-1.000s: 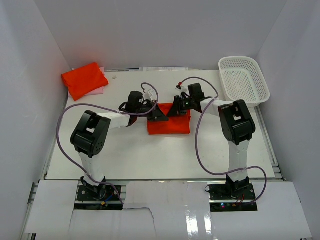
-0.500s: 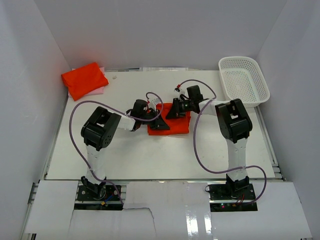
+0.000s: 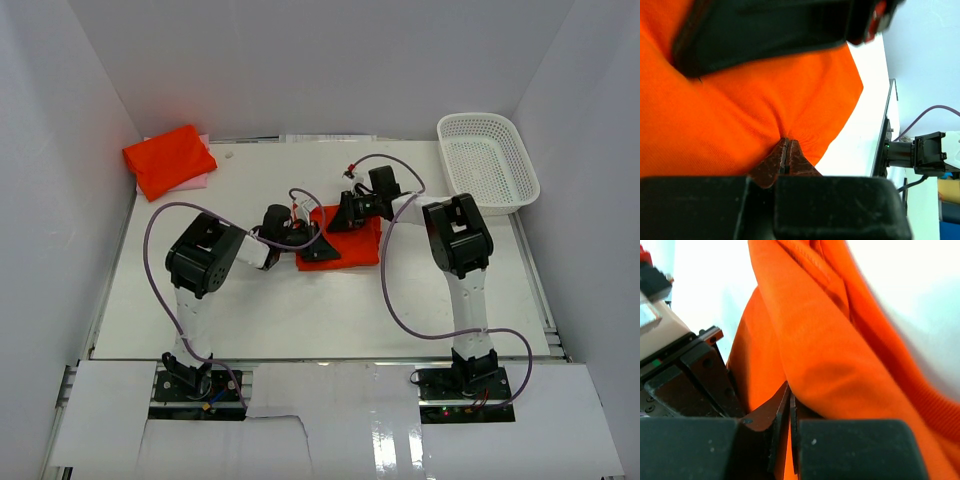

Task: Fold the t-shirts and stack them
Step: Smooth out wrinkles on the folded tshirt

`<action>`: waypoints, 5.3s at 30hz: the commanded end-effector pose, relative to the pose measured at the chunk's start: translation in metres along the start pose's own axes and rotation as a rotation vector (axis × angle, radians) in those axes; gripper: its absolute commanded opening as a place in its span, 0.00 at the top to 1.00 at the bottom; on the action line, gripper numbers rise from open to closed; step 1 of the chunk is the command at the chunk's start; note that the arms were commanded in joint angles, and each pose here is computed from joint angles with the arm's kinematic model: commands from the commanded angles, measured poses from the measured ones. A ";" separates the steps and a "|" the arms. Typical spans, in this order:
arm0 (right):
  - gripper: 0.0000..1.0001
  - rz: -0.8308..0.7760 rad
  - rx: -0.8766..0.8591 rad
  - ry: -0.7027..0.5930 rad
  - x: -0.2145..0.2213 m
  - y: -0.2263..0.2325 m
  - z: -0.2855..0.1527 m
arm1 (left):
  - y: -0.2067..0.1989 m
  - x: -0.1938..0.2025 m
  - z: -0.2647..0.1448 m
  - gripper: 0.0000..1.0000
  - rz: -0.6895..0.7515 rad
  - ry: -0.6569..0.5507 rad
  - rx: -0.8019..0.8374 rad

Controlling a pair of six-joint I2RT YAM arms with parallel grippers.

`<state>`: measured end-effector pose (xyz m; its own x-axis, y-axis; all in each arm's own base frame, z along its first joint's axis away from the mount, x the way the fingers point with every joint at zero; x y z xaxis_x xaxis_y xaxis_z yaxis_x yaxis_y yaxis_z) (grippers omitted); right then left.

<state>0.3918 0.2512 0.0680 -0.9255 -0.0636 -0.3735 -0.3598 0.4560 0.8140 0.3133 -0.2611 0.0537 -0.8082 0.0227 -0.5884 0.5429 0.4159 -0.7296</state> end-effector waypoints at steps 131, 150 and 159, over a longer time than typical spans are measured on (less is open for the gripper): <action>0.86 0.080 0.386 -0.226 -0.062 -0.005 -0.100 | 0.018 -0.163 -0.071 0.49 0.007 -0.158 -0.664; 0.18 -0.052 0.337 -0.313 -0.084 0.091 -0.150 | 0.018 -0.113 -0.086 0.16 0.005 0.035 -0.738; 0.17 -0.075 0.317 -0.314 -0.067 0.114 -0.166 | 0.021 -0.096 -0.076 0.16 -0.071 0.072 -0.654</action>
<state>0.4057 0.1624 0.2568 -0.7955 0.1634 -0.5835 -0.3104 0.7171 0.6240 0.3896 -0.1795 0.1180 -0.8584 0.0352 -0.5117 0.2398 0.9094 -0.3398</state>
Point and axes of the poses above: each gripper's point midway between its finger pads, its own z axis out along the fingers, its own y axis along the line the jaws close on, x = y × z, the point moved 8 cm from there along -z, back along the fingers, and after that the axes turned 9 degrees about z, right-handed, at the moved point
